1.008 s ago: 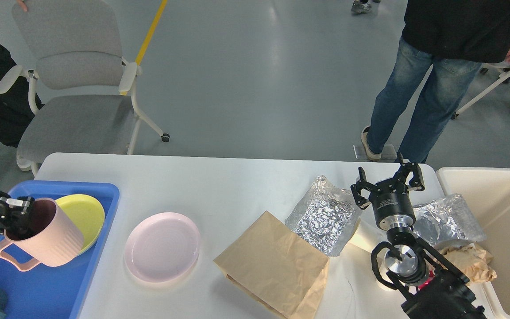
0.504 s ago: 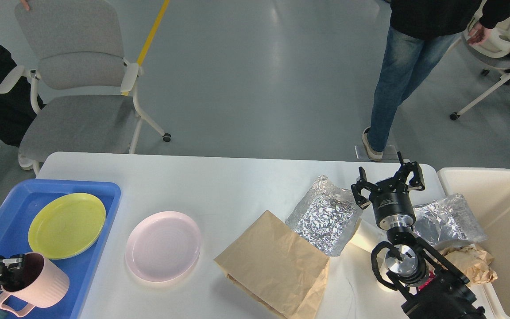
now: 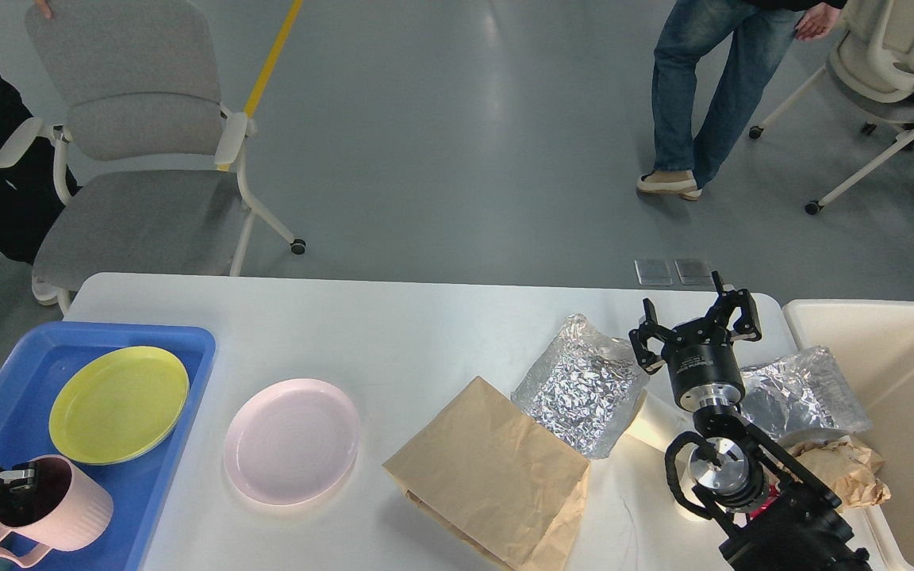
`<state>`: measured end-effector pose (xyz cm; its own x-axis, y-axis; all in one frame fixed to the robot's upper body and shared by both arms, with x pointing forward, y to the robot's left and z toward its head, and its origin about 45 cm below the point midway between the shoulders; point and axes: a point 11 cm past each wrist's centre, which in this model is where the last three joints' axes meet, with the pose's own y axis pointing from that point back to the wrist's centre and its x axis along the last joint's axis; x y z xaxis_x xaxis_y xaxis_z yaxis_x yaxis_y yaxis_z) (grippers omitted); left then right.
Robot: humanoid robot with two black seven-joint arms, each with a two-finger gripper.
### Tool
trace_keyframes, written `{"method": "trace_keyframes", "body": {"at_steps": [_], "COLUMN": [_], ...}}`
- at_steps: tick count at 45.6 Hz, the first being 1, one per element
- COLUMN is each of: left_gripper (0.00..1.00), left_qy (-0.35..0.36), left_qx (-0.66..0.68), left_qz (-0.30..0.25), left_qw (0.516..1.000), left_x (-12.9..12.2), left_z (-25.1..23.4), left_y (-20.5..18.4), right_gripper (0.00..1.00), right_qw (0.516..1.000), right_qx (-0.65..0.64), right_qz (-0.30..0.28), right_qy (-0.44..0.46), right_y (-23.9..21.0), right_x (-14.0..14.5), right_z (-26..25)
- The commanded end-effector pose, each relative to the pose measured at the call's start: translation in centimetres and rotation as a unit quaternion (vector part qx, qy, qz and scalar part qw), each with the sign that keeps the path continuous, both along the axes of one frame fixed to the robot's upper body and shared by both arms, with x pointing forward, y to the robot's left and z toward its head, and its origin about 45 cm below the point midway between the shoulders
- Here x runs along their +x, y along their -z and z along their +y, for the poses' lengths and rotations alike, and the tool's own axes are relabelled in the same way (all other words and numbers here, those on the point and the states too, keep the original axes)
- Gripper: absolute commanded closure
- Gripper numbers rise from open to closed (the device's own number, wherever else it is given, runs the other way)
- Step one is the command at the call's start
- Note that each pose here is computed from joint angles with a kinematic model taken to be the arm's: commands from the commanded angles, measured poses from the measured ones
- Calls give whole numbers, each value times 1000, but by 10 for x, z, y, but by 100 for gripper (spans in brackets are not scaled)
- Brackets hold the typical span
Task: Tidy desktop
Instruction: 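Set the mug down in the tray corner and open the left gripper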
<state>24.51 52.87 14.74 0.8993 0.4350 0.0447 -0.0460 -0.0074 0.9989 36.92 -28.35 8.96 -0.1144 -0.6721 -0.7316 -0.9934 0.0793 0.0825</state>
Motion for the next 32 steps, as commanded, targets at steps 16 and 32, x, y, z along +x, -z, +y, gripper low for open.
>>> {"method": "trace_keyframes", "body": {"at_steps": [16, 32], "left_gripper": [13, 4], "left_qy": [-26, -47], "left_qx": [-19, -34], "left_qz": [-10, 32], "left_qw": [999, 998], "left_x": [0, -15], "left_z": [-6, -5], "left_y": [3, -8], "right_gripper": [0, 0], "right_qw": [1000, 1000], "right_qx": [0, 0], "right_qz": [0, 0], "right_qy": [0, 0], "right_y": [0, 0], "right_x": [0, 0], "right_z": [0, 0]}}
